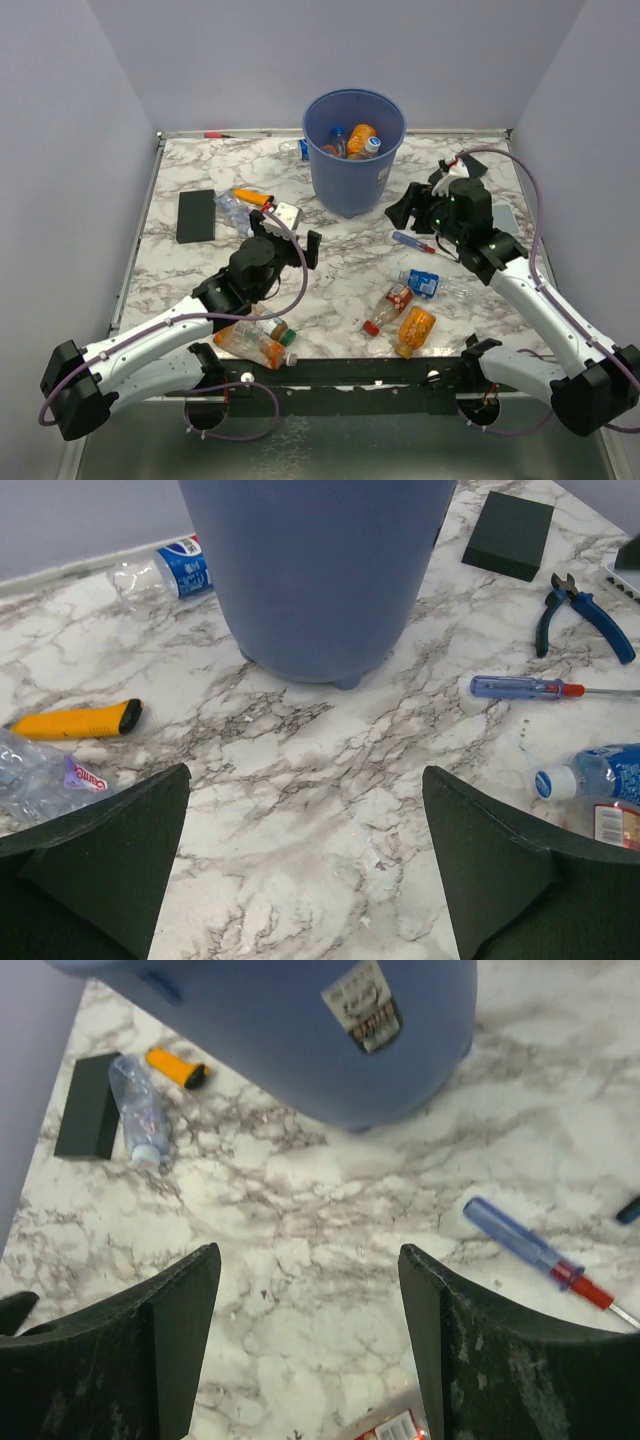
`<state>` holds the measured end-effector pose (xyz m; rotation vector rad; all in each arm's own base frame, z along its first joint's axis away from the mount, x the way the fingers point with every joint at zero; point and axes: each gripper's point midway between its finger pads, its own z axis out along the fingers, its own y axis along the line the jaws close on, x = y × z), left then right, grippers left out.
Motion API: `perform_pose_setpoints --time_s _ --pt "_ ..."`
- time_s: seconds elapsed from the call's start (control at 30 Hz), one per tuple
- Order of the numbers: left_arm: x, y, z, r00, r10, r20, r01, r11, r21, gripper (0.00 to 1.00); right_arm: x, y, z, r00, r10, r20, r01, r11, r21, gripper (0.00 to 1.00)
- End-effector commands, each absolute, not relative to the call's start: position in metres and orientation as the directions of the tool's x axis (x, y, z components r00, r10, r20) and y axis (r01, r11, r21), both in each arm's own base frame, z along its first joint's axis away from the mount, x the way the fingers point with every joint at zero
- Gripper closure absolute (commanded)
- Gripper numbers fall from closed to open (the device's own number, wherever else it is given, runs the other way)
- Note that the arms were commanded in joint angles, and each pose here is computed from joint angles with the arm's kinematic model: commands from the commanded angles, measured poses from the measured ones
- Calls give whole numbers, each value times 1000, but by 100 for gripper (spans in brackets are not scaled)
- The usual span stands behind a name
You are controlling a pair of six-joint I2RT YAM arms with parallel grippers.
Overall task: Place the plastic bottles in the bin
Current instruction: Pick up the plastic bottle at the center of the board.
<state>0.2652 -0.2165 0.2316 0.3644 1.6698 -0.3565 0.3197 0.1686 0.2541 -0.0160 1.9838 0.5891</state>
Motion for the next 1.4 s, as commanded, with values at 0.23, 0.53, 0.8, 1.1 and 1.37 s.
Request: perform_pose_setpoints --time_s 0.23,0.53,0.8,1.1,1.37 --pt "210 -276 194 -444 8 -896 643 700 -312 1 279 152 201 -544 384 -746 -126 842 525 16" --pt "181 -310 156 -515 145 -845 679 671 -298 1 257 110 159 -543 422 -726 81 887 455 12" --pt "162 -331 123 -575 221 -787 703 625 -338 1 242 114 140 -669 334 -664 69 917 392 8" --pt "116 -372 86 -528 430 -733 818 488 -303 1 237 130 146 -657 397 -641 29 863 505 7" --pt "108 -387 51 -518 517 -681 837 471 -278 13 237 134 160 -623 424 -658 -5 838 545 8"
